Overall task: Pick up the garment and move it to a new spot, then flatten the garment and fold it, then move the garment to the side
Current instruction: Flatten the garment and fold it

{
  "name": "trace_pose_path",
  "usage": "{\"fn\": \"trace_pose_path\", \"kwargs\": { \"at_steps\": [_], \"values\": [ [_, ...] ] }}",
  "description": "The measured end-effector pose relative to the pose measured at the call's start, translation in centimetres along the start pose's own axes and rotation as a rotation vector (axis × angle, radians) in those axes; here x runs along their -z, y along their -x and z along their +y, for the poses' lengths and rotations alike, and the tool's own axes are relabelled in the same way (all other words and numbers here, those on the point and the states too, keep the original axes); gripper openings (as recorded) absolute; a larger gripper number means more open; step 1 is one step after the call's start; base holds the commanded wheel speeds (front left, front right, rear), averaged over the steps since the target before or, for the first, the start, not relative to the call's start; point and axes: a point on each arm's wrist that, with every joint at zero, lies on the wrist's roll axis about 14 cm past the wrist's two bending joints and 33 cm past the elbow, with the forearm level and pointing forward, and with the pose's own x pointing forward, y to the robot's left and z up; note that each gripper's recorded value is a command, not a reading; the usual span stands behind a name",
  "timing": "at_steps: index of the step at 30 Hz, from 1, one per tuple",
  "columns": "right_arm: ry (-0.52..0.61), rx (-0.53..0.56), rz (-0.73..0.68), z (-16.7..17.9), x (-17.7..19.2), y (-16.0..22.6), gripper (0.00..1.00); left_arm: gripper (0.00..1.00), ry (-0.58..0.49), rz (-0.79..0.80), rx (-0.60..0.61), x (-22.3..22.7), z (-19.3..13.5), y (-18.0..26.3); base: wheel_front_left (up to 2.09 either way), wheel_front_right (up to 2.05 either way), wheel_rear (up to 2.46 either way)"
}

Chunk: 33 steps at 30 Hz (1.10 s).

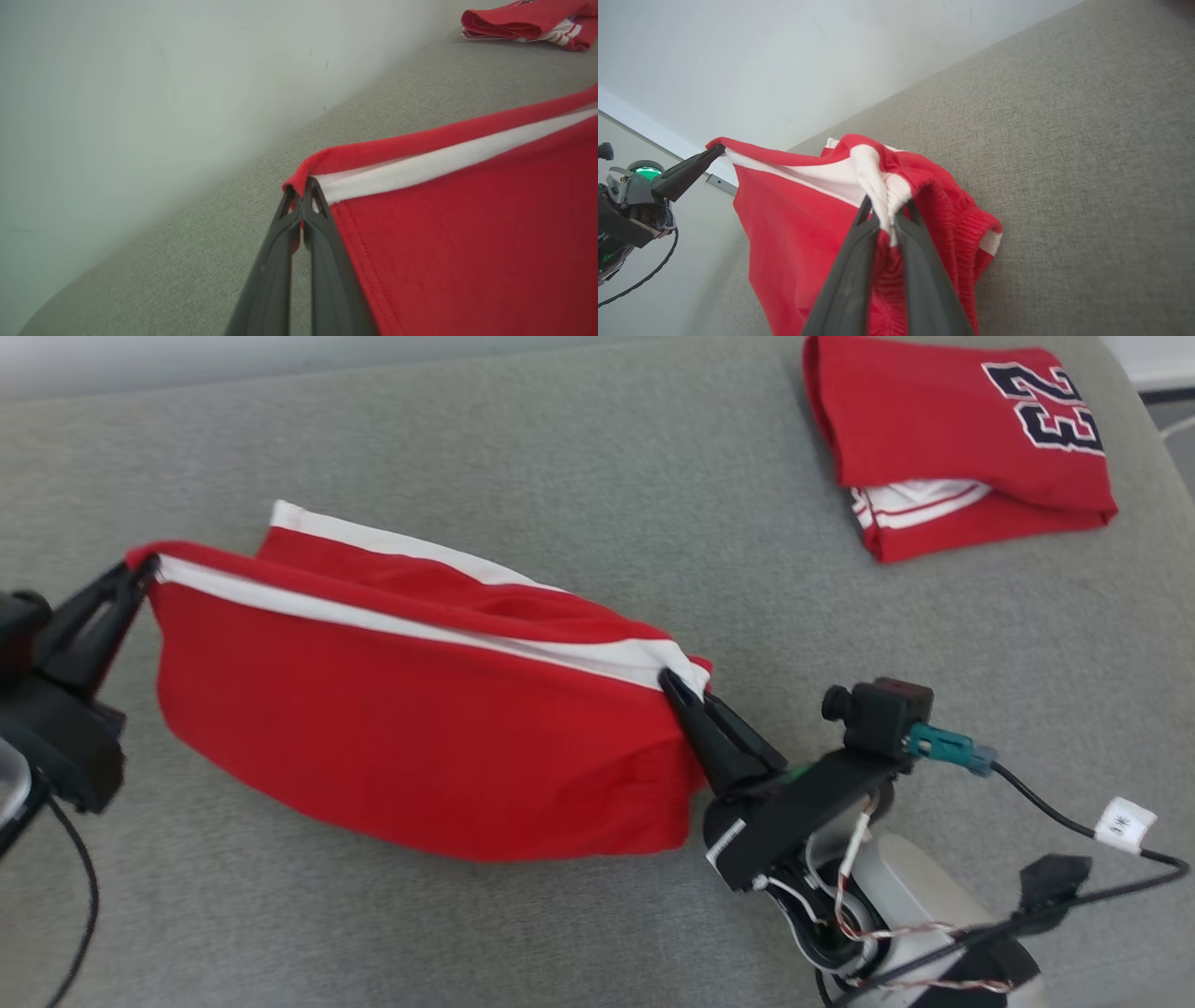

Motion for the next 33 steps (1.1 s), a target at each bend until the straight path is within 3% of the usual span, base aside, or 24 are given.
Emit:
{"fn": "trace_pose_path", "kwargs": {
  "at_steps": [11, 22, 23, 24, 25, 26, 33],
  "values": [
    [-0.021, 0.088, 0.021, -2.7, 0.8, -1.3, 0.0, 0.0, -0.01, 0.119, 0.12, 4.3, -1.7, -6.7, 0.0, 0.0, 0.0],
    [-0.017, 0.132, 0.026, -4.1, 1.3, -1.4, 0.0, 0.0, 0.009, 0.132, 0.173, 6.7, -3.5, -9.5, 0.0, 0.0, 0.0],
    [-0.019, 0.13, 0.029, -4.0, 1.4, -1.5, 0.05, 0.0, 0.01, 0.136, 0.175, 7.0, -3.6, -9.5, 0.0, 0.0, 0.0],
    [-0.019, 0.13, 0.029, -4.0, 1.3, -1.6, 0.34, 0.26, 0.007, 0.127, 0.177, 6.9, -3.7, -9.5, 0.0, 0.0, 0.0],
    [-0.018, 0.128, 0.027, -3.9, 1.2, -1.7, 0.89, 1.0, 0.005, 0.106, 0.173, 6.6, -3.5, -9.6, 0.0, 0.0, 0.0],
    [-0.017, 0.128, 0.028, -3.9, 1.2, -1.7, 1.0, 1.0, 0.006, 0.096, 0.171, 6.5, -3.5, -9.7, 0.0, 0.0, 0.0],
    [0.013, 0.141, 0.024, -4.1, 0.4, -0.7, 1.0, 1.0, 0.023, 0.065, 0.128, 5.5, -2.7, -8.9, 0.0, 0.0, 0.0]
  ]
}}
